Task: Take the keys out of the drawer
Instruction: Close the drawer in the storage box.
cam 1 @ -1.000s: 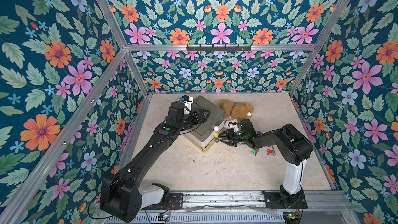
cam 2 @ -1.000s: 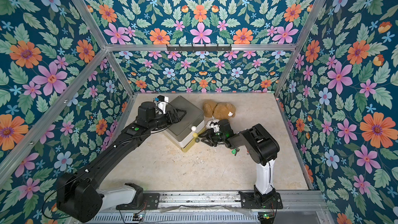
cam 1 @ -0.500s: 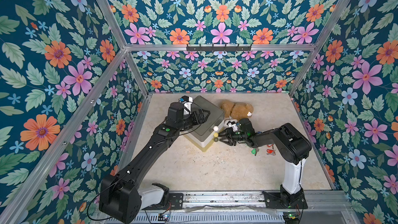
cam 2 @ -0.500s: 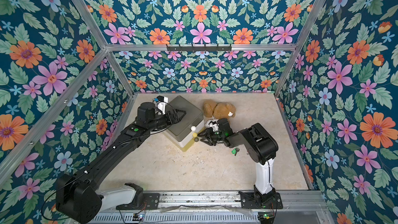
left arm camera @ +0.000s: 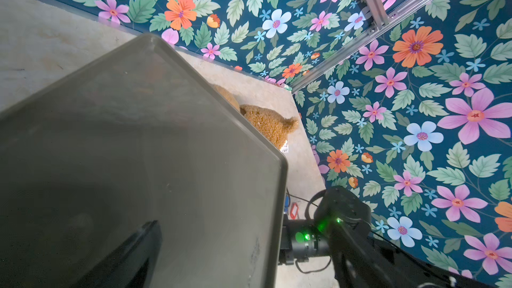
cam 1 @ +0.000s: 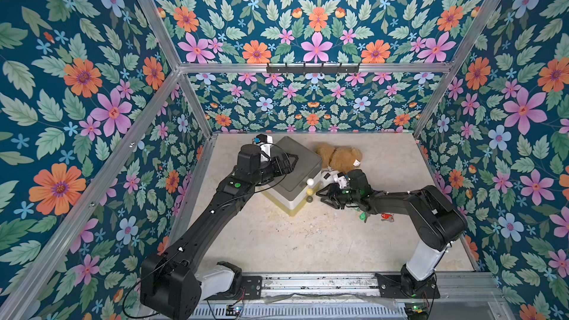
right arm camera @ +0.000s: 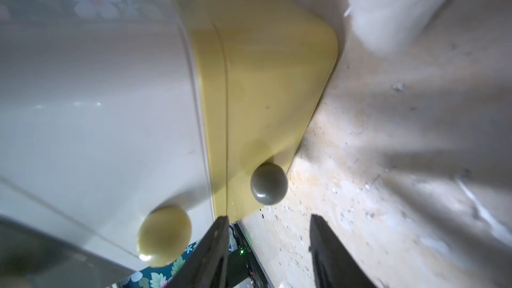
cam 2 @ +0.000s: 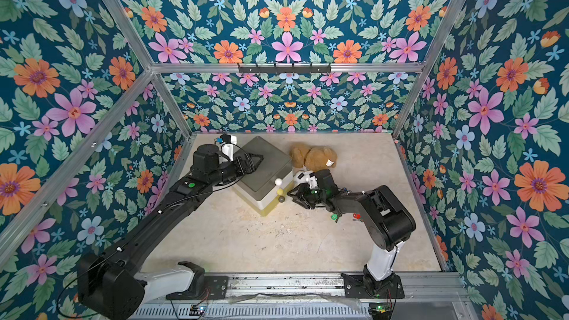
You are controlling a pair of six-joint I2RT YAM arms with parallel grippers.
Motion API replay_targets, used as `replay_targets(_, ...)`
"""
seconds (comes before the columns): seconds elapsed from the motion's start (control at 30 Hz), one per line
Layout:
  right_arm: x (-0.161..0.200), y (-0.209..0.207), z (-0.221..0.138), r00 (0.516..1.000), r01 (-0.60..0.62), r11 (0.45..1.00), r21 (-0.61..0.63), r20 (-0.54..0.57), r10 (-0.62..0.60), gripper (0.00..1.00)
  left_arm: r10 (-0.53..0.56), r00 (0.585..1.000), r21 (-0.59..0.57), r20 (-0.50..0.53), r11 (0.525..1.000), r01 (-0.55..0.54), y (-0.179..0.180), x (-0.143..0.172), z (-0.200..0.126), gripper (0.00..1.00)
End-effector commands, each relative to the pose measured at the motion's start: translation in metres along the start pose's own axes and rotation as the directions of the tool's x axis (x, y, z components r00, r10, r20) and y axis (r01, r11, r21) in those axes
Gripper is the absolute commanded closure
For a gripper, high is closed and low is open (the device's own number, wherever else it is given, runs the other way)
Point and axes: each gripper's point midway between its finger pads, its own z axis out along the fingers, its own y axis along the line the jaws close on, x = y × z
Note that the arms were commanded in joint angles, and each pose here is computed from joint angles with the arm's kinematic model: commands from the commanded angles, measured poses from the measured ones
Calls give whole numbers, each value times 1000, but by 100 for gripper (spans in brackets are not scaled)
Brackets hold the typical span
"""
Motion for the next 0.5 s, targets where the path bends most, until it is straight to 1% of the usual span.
replay_targets(0.0, -4, -8, -16, 997, 37, 996, 86, 62, -43, 49, 49, 998, 6, 40, 999, -49, -8, -14, -6, 1)
replay_targets(0.27, -8, 0, -69, 976, 105, 980, 171, 170, -134, 49, 87, 987, -1, 137, 996, -87, -17, -27, -33, 1)
replay_targets(0.37, -18, 3, -99, 954, 123, 970, 208, 245, -174, 49, 114, 974, -23, 194, 993, -112, -18, -31, -50, 1)
replay_targets(0.47, -38, 5, -139, 917, 129, 962, 241, 339, -208, 48, 133, 960, -82, 247, 990, -116, -9, -33, -65, 1)
